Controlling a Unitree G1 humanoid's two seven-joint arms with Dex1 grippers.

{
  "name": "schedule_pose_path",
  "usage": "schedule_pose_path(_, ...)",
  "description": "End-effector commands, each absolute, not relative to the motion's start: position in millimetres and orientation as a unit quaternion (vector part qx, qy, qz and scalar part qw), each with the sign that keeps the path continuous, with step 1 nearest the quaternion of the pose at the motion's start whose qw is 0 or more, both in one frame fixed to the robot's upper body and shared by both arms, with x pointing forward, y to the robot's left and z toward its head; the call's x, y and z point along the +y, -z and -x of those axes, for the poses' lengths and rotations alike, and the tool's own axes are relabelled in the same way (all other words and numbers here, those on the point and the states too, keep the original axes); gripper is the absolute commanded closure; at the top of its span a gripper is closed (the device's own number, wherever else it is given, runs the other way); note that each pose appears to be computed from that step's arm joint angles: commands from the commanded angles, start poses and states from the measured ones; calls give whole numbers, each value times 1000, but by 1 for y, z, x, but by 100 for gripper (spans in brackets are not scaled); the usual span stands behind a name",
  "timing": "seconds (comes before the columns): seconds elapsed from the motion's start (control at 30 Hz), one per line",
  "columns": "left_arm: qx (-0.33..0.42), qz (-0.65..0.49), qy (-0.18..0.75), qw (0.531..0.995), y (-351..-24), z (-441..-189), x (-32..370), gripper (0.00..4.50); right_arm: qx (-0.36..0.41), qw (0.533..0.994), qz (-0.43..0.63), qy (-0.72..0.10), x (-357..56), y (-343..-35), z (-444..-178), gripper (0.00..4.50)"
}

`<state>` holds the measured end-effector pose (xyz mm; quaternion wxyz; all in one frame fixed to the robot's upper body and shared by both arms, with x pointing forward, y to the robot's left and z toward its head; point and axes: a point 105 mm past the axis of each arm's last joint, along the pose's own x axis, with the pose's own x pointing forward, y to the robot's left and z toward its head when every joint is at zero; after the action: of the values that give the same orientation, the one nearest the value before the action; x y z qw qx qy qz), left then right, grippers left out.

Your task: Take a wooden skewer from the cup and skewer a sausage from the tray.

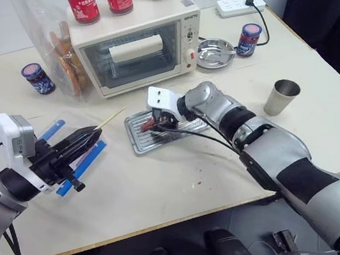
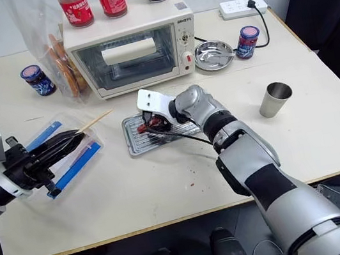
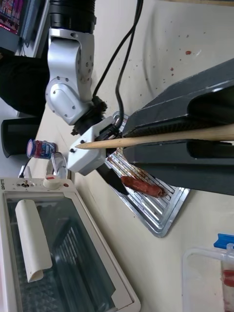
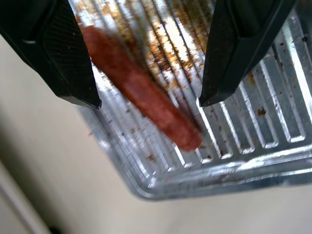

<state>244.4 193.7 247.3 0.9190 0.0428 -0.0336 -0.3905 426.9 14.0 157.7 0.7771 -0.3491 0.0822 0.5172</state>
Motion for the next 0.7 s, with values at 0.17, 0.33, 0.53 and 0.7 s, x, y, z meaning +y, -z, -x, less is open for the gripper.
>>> schedule_pose_path(0.17,-49,-57,387,919,-256,-246,196,450,101,789,322,-513,7,-160,-429,255)
schedule_pose_path(0.33,-50,-57,392,917,-257,-250,195,450,102,794,311,-513,6,-163,-430,350)
schedule_pose_path(0.53,-53,-58,397,914,-257,-253,193,450,109,798,304,-509,6,-160,-430,350)
schedule_pose_path(0.7,-52,-61,399,913,-257,-254,193,450,118,801,294,-509,5,-154,-429,350)
